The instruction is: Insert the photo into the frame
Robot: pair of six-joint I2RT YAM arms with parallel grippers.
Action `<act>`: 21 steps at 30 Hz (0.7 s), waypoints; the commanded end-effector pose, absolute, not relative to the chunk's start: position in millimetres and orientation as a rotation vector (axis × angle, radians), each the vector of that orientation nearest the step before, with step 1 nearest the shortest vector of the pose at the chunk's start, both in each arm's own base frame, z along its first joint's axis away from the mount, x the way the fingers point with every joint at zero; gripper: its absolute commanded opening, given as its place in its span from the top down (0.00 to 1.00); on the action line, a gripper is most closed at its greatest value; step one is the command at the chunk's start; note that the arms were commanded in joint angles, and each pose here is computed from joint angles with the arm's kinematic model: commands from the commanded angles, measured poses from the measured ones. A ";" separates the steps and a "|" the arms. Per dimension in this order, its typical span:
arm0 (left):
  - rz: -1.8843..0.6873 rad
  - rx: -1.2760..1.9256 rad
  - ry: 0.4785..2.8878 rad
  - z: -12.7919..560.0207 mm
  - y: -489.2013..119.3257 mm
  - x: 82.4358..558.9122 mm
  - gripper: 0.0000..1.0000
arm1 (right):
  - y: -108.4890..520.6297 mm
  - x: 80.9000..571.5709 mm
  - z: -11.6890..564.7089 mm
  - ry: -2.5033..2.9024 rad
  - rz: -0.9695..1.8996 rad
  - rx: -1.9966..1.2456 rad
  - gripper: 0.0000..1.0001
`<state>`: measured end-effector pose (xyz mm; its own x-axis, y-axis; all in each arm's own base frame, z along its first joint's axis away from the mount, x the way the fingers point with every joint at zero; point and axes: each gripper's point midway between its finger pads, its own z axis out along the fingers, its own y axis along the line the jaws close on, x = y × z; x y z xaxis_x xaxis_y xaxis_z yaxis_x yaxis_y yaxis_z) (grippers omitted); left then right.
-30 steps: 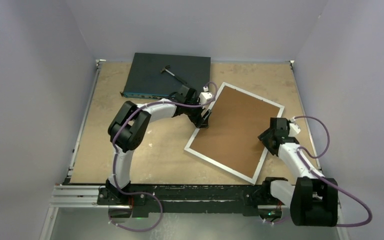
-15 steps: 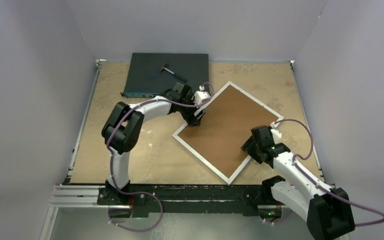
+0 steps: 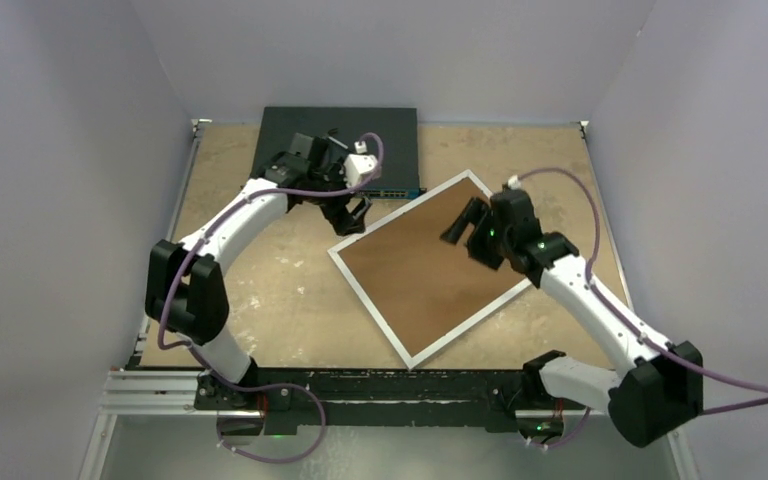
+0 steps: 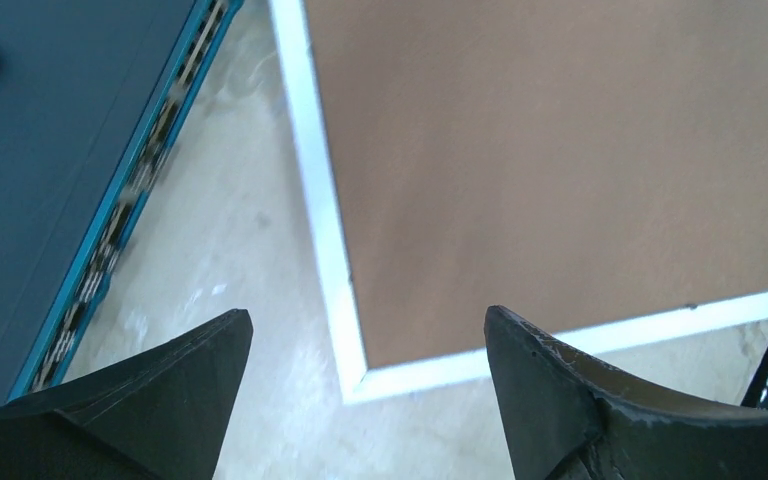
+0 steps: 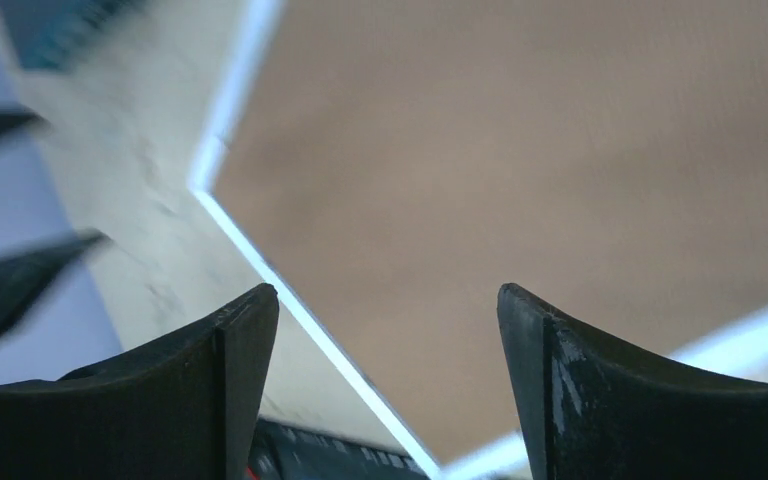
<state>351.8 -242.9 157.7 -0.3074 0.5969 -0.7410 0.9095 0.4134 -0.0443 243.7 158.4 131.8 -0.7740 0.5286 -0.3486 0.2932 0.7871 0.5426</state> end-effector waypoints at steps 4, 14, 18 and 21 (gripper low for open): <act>-0.642 1.237 2.149 157.7 -178.3 322.6 0.15 | 78.2 389.7 181.2 2.091 0.370 0.592 0.15; -0.564 1.186 2.303 111.9 -134.7 298.7 0.19 | -30.3 461.9 129.4 2.016 0.266 0.746 0.12; -0.553 1.135 2.333 92.4 -131.6 293.0 0.21 | -24.2 467.8 104.2 2.081 0.378 0.770 0.12; -0.502 1.111 2.346 70.8 -125.6 291.2 0.24 | -10.3 462.6 86.8 2.130 0.463 0.764 0.12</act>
<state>284.6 -130.2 79.4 -0.5681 0.6239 -0.5366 0.8000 0.5716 -0.1825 446.9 -37.4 71.8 -0.4597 0.6645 -0.5891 0.4886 0.7432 0.4571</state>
